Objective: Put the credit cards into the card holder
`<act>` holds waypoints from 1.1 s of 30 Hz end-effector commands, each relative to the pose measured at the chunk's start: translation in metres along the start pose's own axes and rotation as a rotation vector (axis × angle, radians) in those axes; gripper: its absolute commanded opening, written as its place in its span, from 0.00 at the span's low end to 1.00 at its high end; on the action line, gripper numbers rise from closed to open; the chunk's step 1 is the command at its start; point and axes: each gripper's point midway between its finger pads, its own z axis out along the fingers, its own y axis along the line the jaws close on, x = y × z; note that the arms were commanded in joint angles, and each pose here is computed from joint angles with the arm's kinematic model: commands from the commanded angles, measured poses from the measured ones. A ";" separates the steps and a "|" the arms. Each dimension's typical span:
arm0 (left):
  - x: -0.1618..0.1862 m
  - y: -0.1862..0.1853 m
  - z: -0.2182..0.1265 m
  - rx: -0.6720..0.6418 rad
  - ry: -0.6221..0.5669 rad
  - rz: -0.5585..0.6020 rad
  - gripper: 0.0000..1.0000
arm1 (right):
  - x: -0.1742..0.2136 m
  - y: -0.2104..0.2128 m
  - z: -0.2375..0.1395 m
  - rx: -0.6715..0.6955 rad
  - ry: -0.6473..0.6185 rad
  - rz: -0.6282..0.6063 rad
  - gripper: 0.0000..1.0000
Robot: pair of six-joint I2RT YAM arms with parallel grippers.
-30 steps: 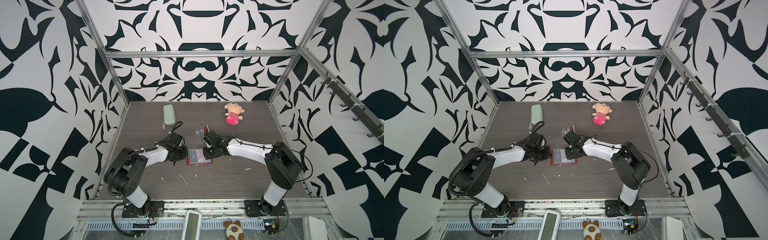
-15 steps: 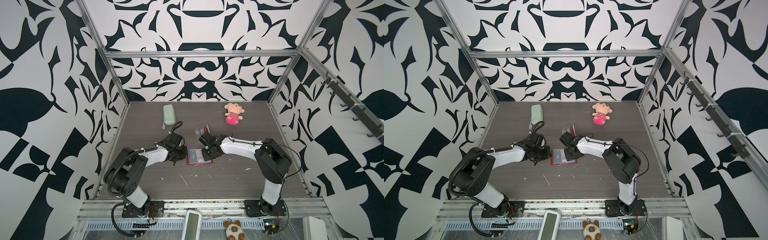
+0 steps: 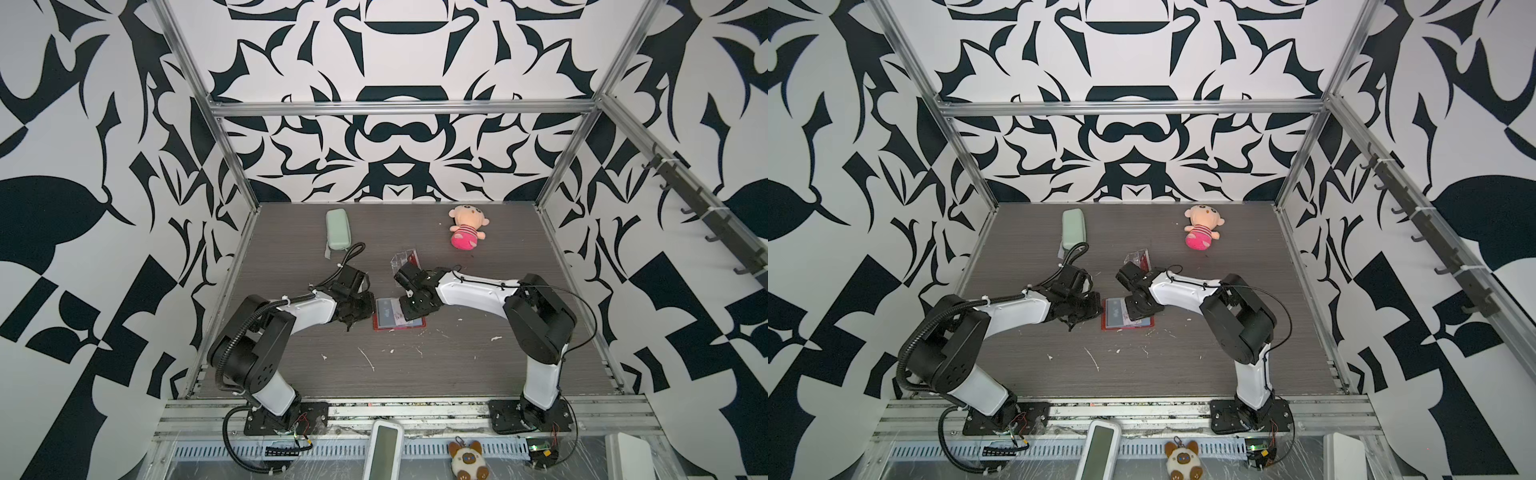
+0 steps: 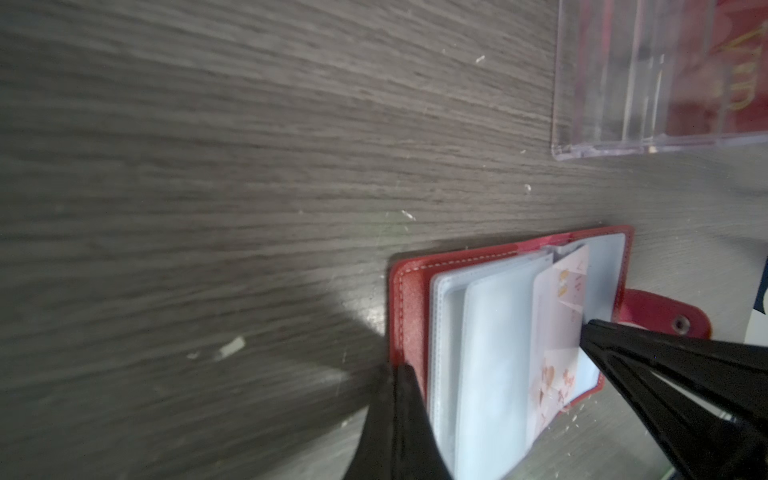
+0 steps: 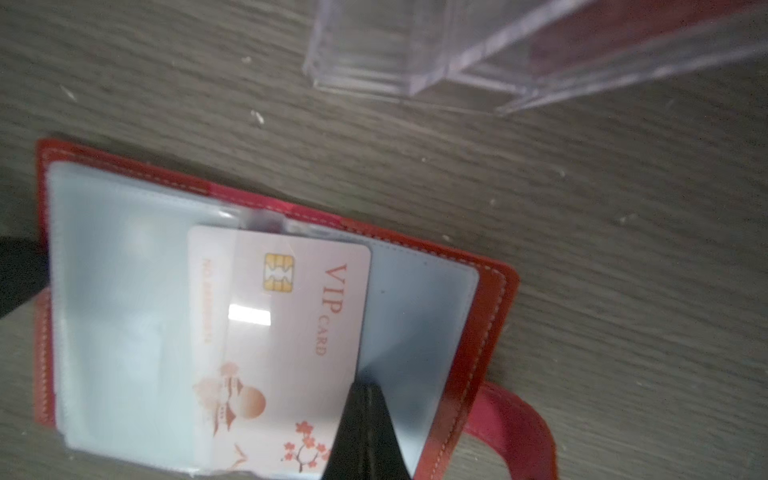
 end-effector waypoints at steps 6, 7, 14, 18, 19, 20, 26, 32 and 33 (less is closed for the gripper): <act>0.034 0.033 0.008 -0.111 0.109 -0.037 0.00 | 0.007 0.011 0.004 -0.050 0.038 -0.021 0.00; 0.034 0.032 0.008 -0.110 0.108 -0.037 0.00 | 0.006 0.013 0.005 -0.061 0.036 -0.018 0.00; 0.035 0.033 0.009 -0.110 0.112 -0.037 0.00 | 0.005 0.021 0.009 -0.102 0.035 -0.015 0.00; 0.034 0.033 0.009 -0.110 0.111 -0.037 0.00 | 0.004 0.022 0.011 -0.108 0.027 -0.009 0.00; 0.035 0.033 0.009 -0.111 0.114 -0.038 0.00 | 0.004 0.022 0.011 -0.109 0.025 -0.007 0.00; 0.035 0.033 0.009 -0.111 0.114 -0.038 0.00 | 0.003 0.023 0.011 -0.111 0.023 -0.006 0.00; 0.036 0.033 0.010 -0.111 0.116 -0.037 0.00 | 0.001 0.027 0.012 -0.137 0.017 0.000 0.00; 0.036 0.033 0.010 -0.110 0.116 -0.036 0.00 | -0.002 0.032 0.007 -0.164 -0.001 -0.001 0.00; 0.037 0.034 0.010 -0.110 0.118 -0.036 0.00 | -0.002 0.033 0.006 -0.170 -0.004 -0.002 0.00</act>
